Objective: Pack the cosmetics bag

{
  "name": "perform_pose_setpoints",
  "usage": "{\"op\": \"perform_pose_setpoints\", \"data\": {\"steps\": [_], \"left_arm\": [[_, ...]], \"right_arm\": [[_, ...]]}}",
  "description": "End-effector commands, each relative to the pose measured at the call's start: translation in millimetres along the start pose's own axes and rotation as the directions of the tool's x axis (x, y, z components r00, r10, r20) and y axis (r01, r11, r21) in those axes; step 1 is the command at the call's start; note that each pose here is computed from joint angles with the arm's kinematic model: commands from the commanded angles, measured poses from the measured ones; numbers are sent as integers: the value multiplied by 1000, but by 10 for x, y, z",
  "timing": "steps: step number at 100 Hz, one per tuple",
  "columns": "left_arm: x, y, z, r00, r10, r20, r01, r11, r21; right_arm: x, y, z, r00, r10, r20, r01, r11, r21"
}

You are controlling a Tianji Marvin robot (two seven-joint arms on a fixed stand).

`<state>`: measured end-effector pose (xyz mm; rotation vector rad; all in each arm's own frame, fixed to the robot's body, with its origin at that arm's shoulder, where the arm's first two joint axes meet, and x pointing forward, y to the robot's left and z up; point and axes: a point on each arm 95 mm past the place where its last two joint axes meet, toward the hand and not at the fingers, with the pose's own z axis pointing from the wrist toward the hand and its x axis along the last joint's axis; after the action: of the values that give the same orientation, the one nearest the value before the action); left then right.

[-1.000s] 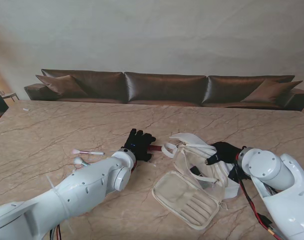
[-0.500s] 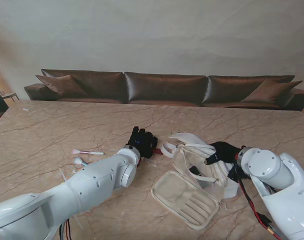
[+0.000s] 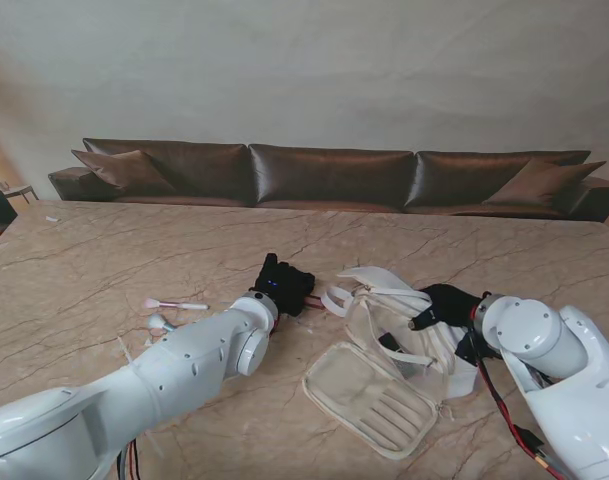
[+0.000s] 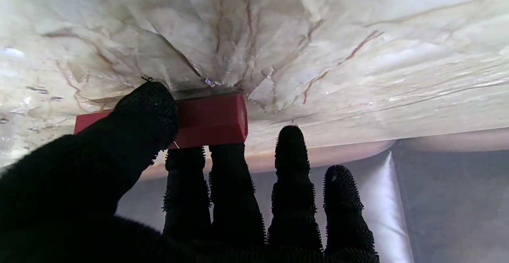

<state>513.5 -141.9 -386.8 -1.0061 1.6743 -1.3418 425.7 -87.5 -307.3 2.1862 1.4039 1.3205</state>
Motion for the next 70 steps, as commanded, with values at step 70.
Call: {"op": "perform_pose_setpoints", "data": {"steps": [70], "left_arm": [[-36, -592, -680, 998, 30, 61, -46, 958, 282]], "right_arm": [[115, -13, 49, 1000, -17, -20, 17, 1000, 4]]}}
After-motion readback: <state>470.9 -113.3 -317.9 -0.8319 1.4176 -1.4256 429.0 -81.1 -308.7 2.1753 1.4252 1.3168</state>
